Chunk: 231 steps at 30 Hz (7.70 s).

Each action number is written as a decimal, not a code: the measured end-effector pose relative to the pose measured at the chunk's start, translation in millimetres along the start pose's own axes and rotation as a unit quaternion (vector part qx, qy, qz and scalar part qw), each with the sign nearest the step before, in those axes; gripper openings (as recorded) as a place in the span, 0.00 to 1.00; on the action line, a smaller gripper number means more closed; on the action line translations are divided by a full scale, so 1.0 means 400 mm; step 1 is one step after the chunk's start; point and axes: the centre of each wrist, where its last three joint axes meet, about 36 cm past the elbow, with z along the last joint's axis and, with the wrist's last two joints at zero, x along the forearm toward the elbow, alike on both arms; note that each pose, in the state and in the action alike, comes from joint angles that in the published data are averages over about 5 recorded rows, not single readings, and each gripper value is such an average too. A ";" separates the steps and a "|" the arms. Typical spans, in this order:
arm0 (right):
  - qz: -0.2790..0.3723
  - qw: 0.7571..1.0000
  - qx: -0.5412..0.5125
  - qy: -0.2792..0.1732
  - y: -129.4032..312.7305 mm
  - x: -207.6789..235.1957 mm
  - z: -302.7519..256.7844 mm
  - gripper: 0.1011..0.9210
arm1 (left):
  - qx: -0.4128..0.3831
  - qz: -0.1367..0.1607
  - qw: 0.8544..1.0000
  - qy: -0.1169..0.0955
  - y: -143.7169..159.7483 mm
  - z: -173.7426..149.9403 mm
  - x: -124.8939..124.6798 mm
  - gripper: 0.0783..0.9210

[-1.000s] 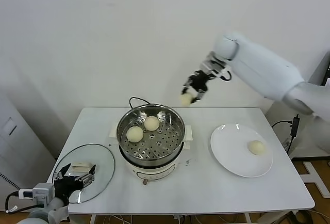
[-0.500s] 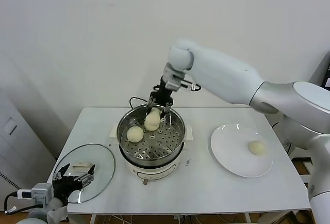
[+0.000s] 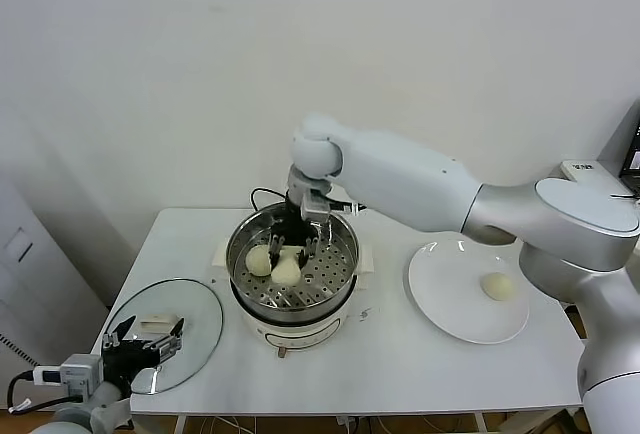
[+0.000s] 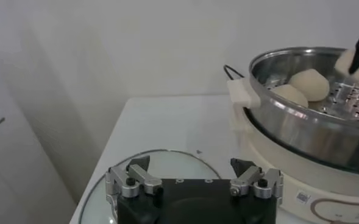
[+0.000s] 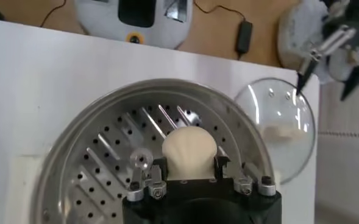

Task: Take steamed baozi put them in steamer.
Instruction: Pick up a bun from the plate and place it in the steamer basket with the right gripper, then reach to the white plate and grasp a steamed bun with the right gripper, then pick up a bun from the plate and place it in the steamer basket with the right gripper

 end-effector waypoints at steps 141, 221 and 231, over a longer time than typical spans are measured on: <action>0.015 0.720 -0.676 0.155 1.219 0.081 -0.090 0.46 | -0.001 -0.013 1.000 0.000 -0.001 0.009 0.004 0.88; 0.123 0.622 -0.766 0.103 0.274 -0.068 -0.076 0.72 | 0.011 -0.007 1.000 -0.004 -0.004 0.011 0.004 0.88; 0.155 0.609 -0.773 0.086 0.294 -0.008 -0.064 0.88 | 0.016 -0.008 1.000 -0.004 -0.002 0.010 0.004 0.88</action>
